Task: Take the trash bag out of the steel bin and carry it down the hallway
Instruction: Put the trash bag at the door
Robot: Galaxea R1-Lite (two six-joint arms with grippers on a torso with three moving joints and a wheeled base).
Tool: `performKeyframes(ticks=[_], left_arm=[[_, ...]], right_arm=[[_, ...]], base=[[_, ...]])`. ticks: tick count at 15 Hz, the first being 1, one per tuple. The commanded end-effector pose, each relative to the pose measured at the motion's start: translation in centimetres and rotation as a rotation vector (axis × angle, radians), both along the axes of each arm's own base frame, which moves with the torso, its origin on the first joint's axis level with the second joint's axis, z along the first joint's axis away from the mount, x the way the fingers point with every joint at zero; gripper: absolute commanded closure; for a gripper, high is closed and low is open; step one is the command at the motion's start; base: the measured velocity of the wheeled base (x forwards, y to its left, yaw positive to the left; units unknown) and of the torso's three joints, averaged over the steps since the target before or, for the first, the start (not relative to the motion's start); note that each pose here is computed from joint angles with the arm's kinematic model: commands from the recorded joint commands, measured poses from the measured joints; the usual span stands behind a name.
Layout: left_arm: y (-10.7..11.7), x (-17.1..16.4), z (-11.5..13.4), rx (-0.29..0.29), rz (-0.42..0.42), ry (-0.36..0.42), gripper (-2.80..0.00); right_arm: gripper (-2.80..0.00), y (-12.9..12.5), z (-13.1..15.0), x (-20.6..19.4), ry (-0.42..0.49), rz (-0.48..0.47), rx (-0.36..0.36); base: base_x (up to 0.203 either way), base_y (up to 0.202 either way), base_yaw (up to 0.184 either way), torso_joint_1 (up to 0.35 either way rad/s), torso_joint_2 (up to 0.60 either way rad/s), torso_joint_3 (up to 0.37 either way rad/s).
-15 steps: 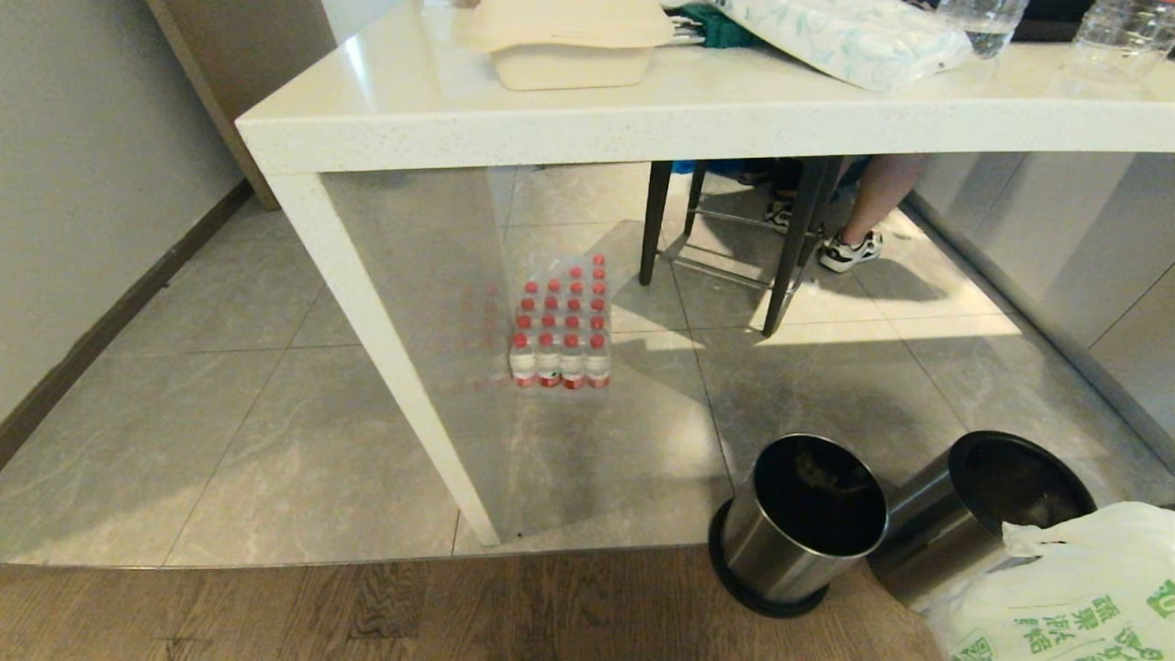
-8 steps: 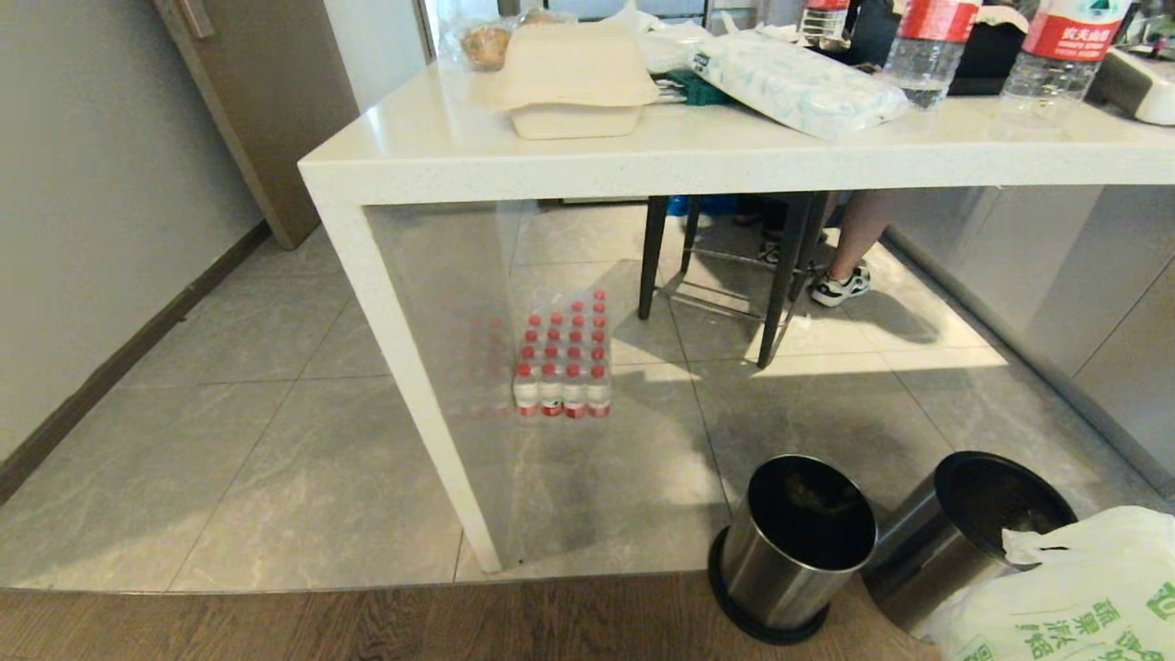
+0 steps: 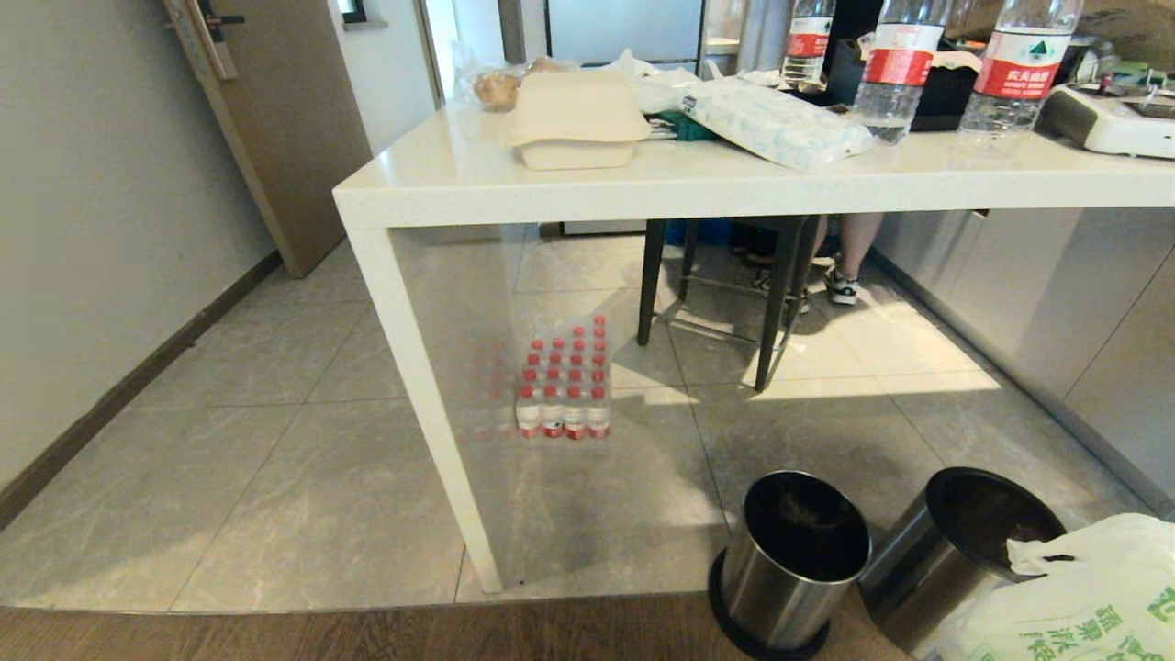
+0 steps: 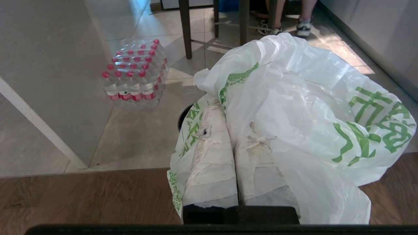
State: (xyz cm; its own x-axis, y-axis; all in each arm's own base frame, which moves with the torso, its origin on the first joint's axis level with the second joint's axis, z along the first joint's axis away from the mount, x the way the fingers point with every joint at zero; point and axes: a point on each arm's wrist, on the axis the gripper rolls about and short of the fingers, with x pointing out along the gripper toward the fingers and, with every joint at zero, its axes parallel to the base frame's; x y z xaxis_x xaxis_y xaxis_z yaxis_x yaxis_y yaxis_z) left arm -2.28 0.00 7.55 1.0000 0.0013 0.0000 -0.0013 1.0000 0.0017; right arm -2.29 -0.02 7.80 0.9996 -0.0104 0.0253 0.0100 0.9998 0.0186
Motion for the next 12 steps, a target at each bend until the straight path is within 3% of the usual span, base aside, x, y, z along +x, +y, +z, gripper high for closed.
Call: performKeyframes(ticks=[1,7,12], left_arm=[[0.0,0.0,0.0,0.0,0.0,0.0,0.0],[0.0,0.0,0.0,-0.006,0.0,0.0,0.0],[0.0,0.0,0.0,-0.006,0.0,0.0,0.0]], right_arm=[[0.0,0.0,-0.23,0.09,0.01,0.0,0.0],[0.0,0.0,-0.25,0.09,0.011,0.0,0.002],[0.0,0.0,-0.24,0.09,0.01,0.0,0.0]], base=[[0.0,0.0,0.0,0.0,0.0,0.0],[0.0,0.0,0.0,0.0,0.0,0.0],[0.001,0.165,-0.001,0.003,0.0,0.004]])
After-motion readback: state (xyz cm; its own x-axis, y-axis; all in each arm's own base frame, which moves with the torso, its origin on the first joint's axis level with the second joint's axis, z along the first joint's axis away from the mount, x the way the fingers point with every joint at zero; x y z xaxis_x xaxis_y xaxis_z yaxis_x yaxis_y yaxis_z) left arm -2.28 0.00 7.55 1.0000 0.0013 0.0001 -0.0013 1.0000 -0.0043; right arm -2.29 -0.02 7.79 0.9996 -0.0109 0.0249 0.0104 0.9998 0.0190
